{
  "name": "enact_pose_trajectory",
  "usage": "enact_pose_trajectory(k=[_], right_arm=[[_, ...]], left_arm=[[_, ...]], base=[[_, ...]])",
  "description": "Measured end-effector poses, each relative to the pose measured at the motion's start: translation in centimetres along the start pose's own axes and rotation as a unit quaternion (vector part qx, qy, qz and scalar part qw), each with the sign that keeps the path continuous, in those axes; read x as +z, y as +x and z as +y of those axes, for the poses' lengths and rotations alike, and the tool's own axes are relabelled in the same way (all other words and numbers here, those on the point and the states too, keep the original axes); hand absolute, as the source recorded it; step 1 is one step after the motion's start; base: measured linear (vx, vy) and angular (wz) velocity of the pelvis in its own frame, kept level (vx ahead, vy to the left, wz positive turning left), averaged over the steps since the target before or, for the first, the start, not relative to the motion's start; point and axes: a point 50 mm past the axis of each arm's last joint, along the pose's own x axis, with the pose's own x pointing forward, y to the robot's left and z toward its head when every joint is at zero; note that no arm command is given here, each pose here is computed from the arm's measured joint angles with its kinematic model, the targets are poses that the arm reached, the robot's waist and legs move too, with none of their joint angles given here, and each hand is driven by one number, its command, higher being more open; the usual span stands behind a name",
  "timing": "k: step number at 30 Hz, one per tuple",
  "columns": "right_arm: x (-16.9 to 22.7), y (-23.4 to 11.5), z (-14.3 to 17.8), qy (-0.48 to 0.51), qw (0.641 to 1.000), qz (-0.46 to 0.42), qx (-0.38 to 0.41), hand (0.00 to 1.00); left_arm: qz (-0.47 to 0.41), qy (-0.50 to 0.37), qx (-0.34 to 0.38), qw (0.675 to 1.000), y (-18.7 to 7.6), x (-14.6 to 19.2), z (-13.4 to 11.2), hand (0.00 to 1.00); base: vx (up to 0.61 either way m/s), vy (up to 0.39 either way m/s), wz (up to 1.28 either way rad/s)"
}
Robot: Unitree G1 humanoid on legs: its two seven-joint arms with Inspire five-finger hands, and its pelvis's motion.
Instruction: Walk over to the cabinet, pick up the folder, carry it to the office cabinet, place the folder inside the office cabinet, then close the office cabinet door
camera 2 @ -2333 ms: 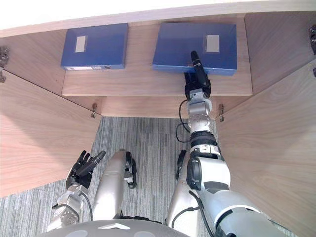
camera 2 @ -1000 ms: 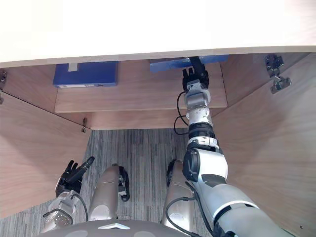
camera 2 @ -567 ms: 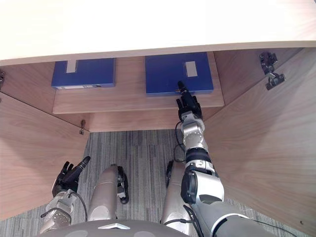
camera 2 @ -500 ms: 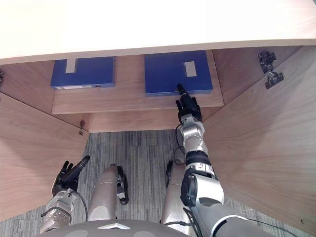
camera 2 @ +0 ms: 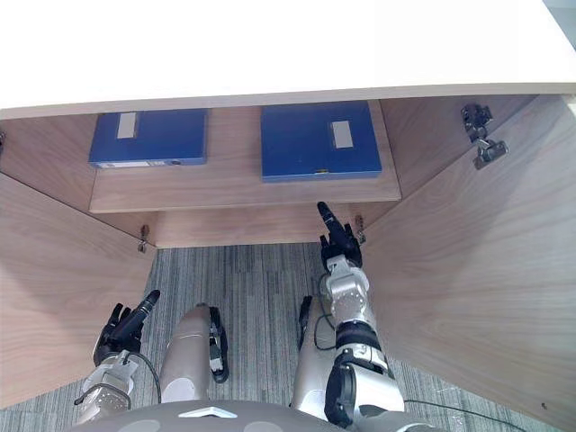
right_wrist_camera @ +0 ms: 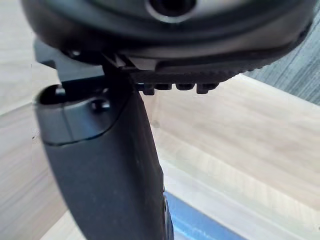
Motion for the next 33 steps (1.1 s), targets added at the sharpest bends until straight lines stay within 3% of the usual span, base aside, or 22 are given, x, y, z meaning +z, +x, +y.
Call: enact_pose_trajectory(k=[3,10,18,23,26,27,33], right_arm=[[-0.1,-0.9,0.1,-0.043,0.999,-0.003,0.019,1.00],[-0.5,-7.3,5.5,-0.129,0.962,-0.037,0.237,1.00],[-3.7,-11.5,2.2,-0.199,0.938,0.056,0.278,1.00],[-6.0,-16.1,1.7,-0.225,0.890,0.154,0.365,1.00],[-6.8,-17.0,1.4,-0.228,0.870,0.193,0.392,1.00],[-6.7,-16.9,1.3,-0.229,0.871,0.190,0.390,0.00],[-4.0,-15.4,0.9,-0.251,0.890,0.123,0.360,0.00]], left_arm=[[0.000,0.000,0.000,1.000,0.0,0.0,0.0,1.00],[0.010,0.042,-0.055,0.998,-0.9,-0.6,-1.2,1.00],[0.055,0.084,-0.094,0.990,-1.9,-2.5,-1.2,1.00],[0.068,0.123,-0.111,0.984,-2.0,-2.7,-1.1,1.00],[0.078,0.126,-0.111,0.983,-2.0,-3.2,-0.8,1.00],[0.087,0.129,-0.108,0.982,-2.1,-3.5,-0.6,1.00],[0.108,0.138,-0.096,0.980,-2.4,-4.5,0.1,1.00]], base=[[0.00,0.000,0.00],[0.00,0.000,0.00],[0.04,0.032,-0.03],[0.01,0.004,-0.03],[0.00,0.000,0.00],[0.00,0.000,0.00],[0.00,0.000,0.00]])
